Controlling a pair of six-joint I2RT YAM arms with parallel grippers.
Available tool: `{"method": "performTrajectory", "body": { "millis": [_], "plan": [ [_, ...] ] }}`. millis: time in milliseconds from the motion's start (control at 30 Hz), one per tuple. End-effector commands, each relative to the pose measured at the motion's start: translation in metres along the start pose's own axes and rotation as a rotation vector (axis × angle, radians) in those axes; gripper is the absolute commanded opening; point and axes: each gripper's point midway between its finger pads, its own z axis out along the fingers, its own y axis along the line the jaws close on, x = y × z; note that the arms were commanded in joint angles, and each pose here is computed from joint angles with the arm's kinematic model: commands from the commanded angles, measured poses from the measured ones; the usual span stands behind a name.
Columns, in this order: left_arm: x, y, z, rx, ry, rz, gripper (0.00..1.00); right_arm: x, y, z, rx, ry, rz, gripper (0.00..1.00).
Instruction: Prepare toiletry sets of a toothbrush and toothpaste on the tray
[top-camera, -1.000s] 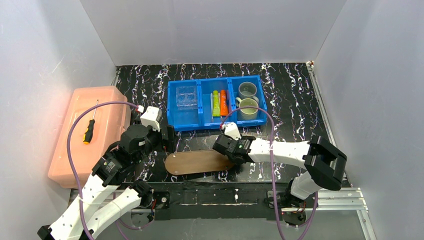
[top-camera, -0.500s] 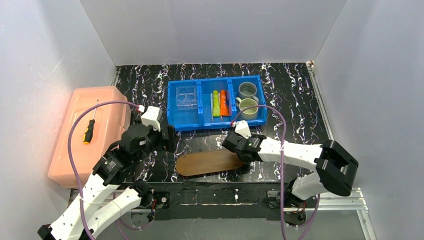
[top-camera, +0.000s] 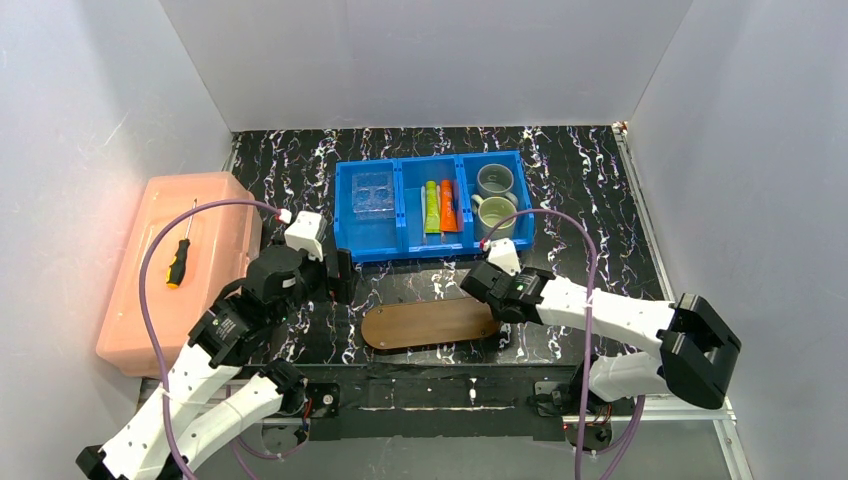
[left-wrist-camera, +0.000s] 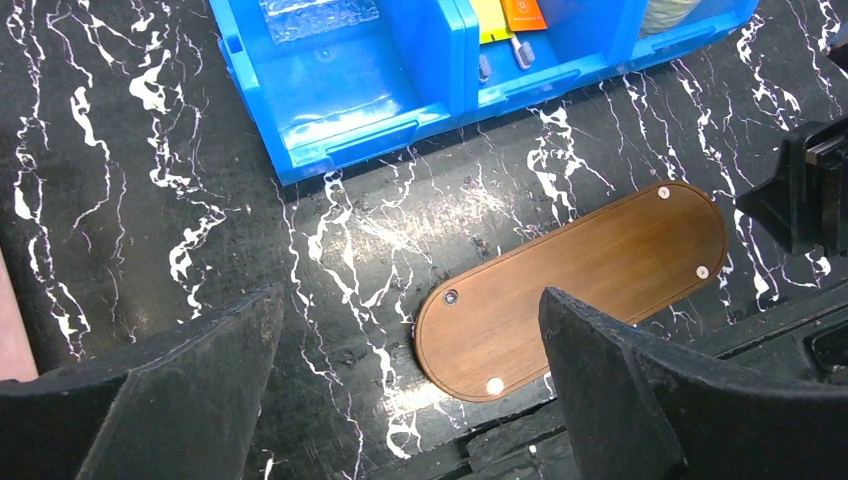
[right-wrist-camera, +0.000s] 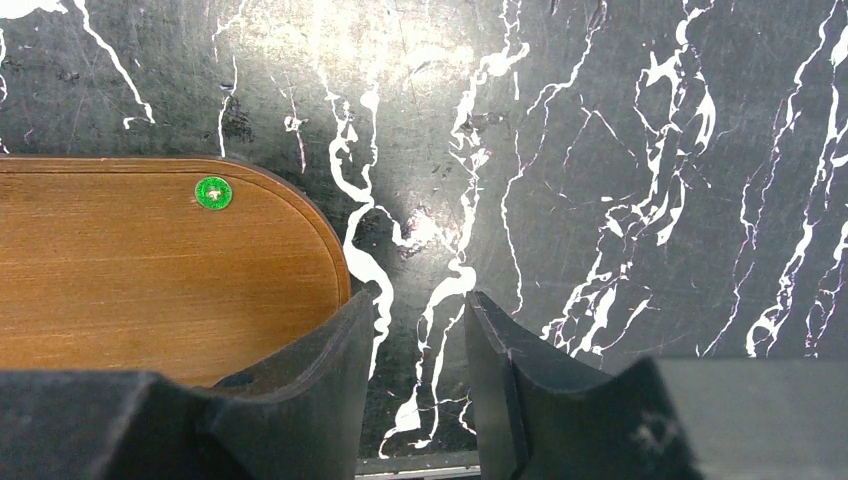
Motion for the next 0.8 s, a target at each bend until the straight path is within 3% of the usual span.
{"method": "performTrajectory", "body": {
  "millis": [0, 367, 767],
  "plan": [
    [-0.001, -0.007, 0.000, 0.018, 0.018, -0.047, 0.99, -0.003, -0.009, -0.006, 0.014, -0.018, 0.026, 0.46],
    [0.037, -0.007, -0.001, -0.024, 0.161, -0.208, 0.99, -0.027, 0.000, -0.028, -0.084, -0.088, 0.106, 0.50],
    [0.099, -0.017, 0.016, -0.062, 0.383, -0.368, 0.99, -0.016, 0.017, -0.032, -0.235, -0.097, 0.185, 0.53]
  ]
}}
